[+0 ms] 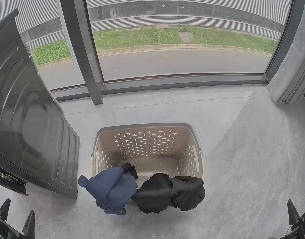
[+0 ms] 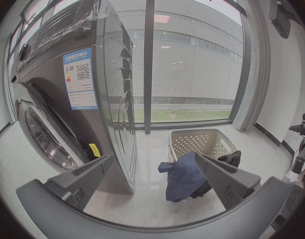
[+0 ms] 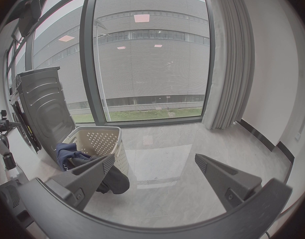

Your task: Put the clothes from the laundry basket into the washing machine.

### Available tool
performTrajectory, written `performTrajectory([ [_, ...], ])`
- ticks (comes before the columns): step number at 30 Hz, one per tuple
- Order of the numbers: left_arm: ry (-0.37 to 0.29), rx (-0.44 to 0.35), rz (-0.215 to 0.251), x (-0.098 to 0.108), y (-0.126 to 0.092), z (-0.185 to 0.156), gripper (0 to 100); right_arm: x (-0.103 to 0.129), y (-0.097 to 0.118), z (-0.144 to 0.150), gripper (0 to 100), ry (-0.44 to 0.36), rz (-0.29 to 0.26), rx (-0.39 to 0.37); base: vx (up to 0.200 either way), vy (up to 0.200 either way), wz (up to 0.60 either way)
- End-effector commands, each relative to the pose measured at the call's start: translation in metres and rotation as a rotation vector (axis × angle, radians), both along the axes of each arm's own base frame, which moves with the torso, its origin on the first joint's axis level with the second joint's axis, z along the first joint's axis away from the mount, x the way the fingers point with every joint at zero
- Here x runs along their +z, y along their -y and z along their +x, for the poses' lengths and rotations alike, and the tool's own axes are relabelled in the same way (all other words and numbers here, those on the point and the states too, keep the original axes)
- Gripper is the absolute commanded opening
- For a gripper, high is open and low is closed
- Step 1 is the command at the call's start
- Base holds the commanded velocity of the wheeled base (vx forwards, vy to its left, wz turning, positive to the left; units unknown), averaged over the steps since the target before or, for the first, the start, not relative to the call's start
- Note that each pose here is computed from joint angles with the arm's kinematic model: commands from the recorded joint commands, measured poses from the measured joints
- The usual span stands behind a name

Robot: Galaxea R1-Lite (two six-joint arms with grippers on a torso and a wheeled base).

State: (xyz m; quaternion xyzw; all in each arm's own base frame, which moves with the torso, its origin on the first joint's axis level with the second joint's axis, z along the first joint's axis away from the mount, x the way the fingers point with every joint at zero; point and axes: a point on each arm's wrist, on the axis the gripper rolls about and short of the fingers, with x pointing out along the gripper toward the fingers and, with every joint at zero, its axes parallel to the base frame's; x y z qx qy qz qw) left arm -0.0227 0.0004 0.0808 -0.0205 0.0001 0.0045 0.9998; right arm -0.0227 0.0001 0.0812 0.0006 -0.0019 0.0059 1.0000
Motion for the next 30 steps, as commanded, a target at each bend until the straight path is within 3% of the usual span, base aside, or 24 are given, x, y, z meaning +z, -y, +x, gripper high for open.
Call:
performTrajectory([
  [1, -0.003, 0.002, 0.0, -0.0048, 0.0, 0.0002, 100, -0.0053, 0.0, -0.0001, 100, 0.001, 0.0, 0.001, 0.0, 0.0, 0.0],
  [4, -0.003, 0.0, 0.0, -0.0048, 0.0, 0.0002, 100, -0.0053, 0.0, -0.0001, 100, 0.001, 0.0, 0.001, 0.0, 0.0, 0.0],
  [11, -0.003, 0.002, 0.0, -0.0048, 0.0, 0.0002, 100, -0.0053, 0.0, -0.0001, 100, 0.001, 0.0, 0.001, 0.2, 0.0, 0.0],
  [19, -0.003, 0.002, 0.0, -0.0048, 0.0, 0.0002, 100, -0.0053, 0.0, -0.0001, 100, 0.001, 0.0, 0.002, 0.0, 0.0, 0.0],
  [25, -0.003, 0.002, 0.0, -0.0048, 0.0, 0.0002, 100, -0.0053, 0.0, -0.0001, 100, 0.001, 0.0, 0.001, 0.2, 0.0, 0.0],
  [30, -0.003, 0.0, 0.0, -0.0048, 0.0, 0.0002, 100, -0.0053, 0.0, -0.0001, 100, 0.001, -0.001, 0.002, 0.0, 0.0, 0.0],
])
